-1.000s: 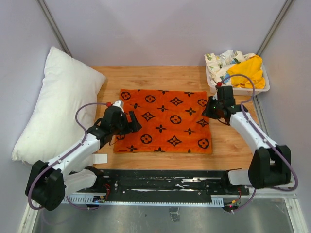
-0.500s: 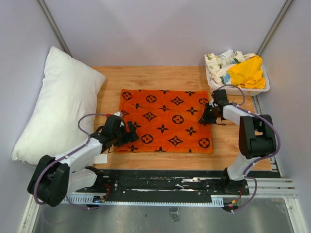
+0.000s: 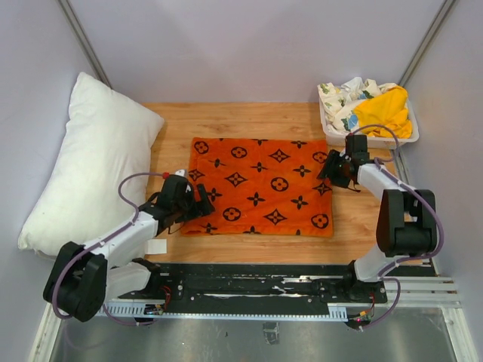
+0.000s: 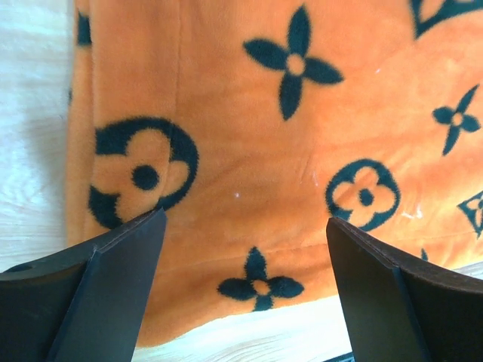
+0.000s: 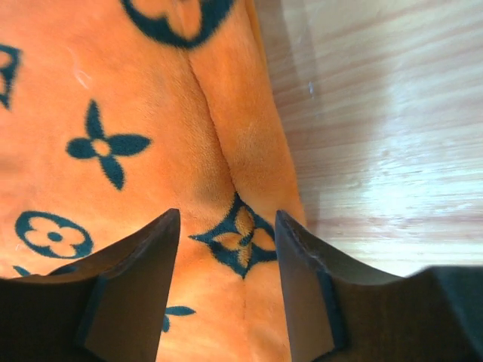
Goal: Remove the pillowcase from the pillow
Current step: Fold the pillowcase at the center of the board.
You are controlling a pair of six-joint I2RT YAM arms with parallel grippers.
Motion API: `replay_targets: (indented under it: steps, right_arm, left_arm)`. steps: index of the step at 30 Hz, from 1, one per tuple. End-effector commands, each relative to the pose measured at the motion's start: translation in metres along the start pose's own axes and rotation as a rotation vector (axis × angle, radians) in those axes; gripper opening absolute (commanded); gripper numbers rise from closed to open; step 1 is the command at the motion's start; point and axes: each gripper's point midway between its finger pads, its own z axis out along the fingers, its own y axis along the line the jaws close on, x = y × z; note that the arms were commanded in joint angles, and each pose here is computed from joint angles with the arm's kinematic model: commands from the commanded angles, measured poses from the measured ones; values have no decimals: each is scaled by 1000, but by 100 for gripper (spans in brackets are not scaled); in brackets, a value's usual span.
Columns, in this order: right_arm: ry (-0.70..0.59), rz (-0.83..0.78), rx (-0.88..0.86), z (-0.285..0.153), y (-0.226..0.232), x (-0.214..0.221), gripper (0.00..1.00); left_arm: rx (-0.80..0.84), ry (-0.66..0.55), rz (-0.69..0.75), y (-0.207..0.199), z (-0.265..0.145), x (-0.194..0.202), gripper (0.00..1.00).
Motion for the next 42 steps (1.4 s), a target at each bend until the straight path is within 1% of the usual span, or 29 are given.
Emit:
replay_targets:
  steps: [1, 3, 6, 7, 8, 10, 11, 12, 14, 17, 21, 25, 28, 31, 33, 35, 38, 40, 42]
  right_arm:
    - [-179, -59, -86, -38, 24, -44, 60]
    - [-224, -86, -134, -53, 41, -57, 64]
    - [-259, -111, -191, -62, 65, -74, 64]
    - [-259, -115, -203, -60, 72, -78, 64]
    - [-254, -122, -225, -59, 81, -81, 63]
    - [-246, -145, -266, -55, 102, -84, 59]
    - [-247, -157, -284, -52, 113, -85, 58]
    - [-247, -168, -304, -50, 123, -85, 57]
    - [-244, -174, -340, -40, 137, -82, 56]
    - [-211, -150, -367, -16, 143, -74, 56]
    - [-139, -138, -331, 16, 129, -57, 55]
    - [-86, -114, -274, 33, 100, -37, 57]
    - [-60, -57, -227, 37, 70, -25, 60]
    - [-42, -2, -187, 38, 44, -15, 61]
    - [-35, 0, -177, 35, 39, -9, 62]
    - [-28, -7, -194, 31, 43, -6, 63]
    - [-40, -33, -234, 20, 57, -12, 64]
    - [-57, -53, -249, 11, 65, -19, 64]
    - [-71, -67, -262, 1, 70, -25, 65]
  left_arm:
    - [57, -193, 129, -30, -26, -66, 97]
    - [106, -296, 203, -59, -40, -108, 99]
    - [144, -411, 249, -96, -51, -167, 99]
    - [172, -421, 255, -106, -45, -180, 99]
    - [209, -435, 262, -117, -42, -192, 96]
    - [267, -455, 263, -134, -33, -215, 84]
    - [275, -444, 250, -133, -22, -221, 80]
    - [285, -441, 228, -132, -13, -229, 78]
    - [286, -445, 177, -124, 7, -243, 77]
    - [283, -435, 111, -103, 43, -249, 78]
    - [284, -361, 38, -77, 86, -233, 76]
    - [210, -311, -11, -42, 109, -211, 76]
    - [123, -284, -76, -3, 117, -199, 80]
    - [58, -264, -144, 30, 118, -191, 82]
    - [34, -261, -158, 40, 116, -190, 83]
    - [33, -283, -142, 37, 107, -198, 83]
    - [90, -355, -95, 17, 83, -224, 87]
    - [97, -406, -54, 7, 67, -245, 93]
    - [63, -425, -13, 5, 57, -259, 99]
